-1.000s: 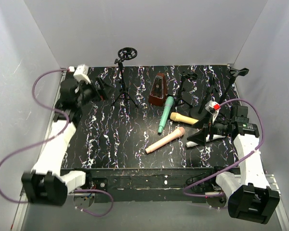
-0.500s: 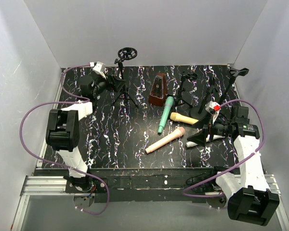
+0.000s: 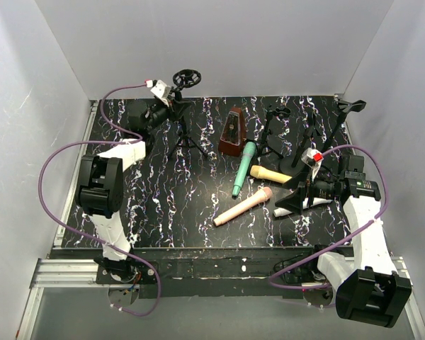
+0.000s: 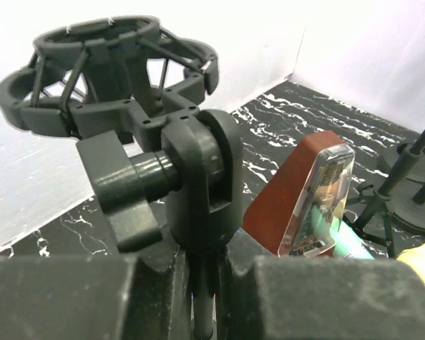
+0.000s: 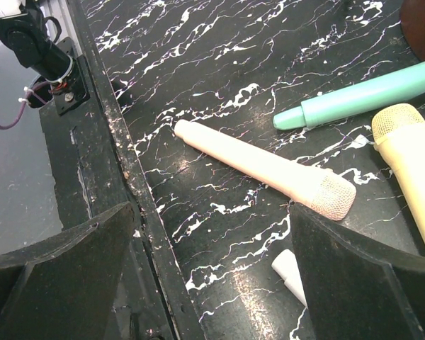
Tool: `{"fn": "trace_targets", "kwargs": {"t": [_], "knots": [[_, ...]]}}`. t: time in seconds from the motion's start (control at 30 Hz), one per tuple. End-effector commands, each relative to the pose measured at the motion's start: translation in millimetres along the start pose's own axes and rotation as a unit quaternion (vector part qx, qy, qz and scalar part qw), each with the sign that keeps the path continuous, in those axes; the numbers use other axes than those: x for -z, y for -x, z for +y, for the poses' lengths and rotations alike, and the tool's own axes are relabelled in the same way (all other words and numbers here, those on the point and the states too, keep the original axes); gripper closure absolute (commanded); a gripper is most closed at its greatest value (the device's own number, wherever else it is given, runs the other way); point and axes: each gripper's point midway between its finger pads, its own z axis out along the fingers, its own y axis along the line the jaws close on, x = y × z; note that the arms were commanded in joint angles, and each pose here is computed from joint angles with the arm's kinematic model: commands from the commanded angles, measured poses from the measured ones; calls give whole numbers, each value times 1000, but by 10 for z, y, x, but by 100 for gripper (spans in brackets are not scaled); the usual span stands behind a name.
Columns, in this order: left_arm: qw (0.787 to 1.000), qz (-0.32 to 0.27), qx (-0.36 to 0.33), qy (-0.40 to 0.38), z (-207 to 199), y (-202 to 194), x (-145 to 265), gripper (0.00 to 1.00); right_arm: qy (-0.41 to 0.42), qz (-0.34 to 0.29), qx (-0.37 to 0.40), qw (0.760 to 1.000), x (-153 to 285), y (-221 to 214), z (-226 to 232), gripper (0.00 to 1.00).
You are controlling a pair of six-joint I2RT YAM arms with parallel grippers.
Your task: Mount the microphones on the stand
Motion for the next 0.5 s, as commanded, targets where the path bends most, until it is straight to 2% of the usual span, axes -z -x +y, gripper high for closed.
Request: {"fn": "trace_targets", "kwargs": {"t": [0.0,0.13,0.23,0.33,0.47], "knots": [[1000,3,-24,-8,-57,162,2,100,3,-4,15,1000,-3,26,-5,2],[998,5,-36,-50,-312,380,136,100,2,-2,14,1000,-3,13,-6,2],[993,12,-23,-111,-671,528,352,100,1,-1,15,1000,-3,-2,-3,2],[986,22,5,-168,-1053,590,621,100,2,-2,16,1000,-5,-2,-1,2],[982,19,10,-186,-1372,521,970,100,9,-5,10,1000,-14,-2,7,2]]}}
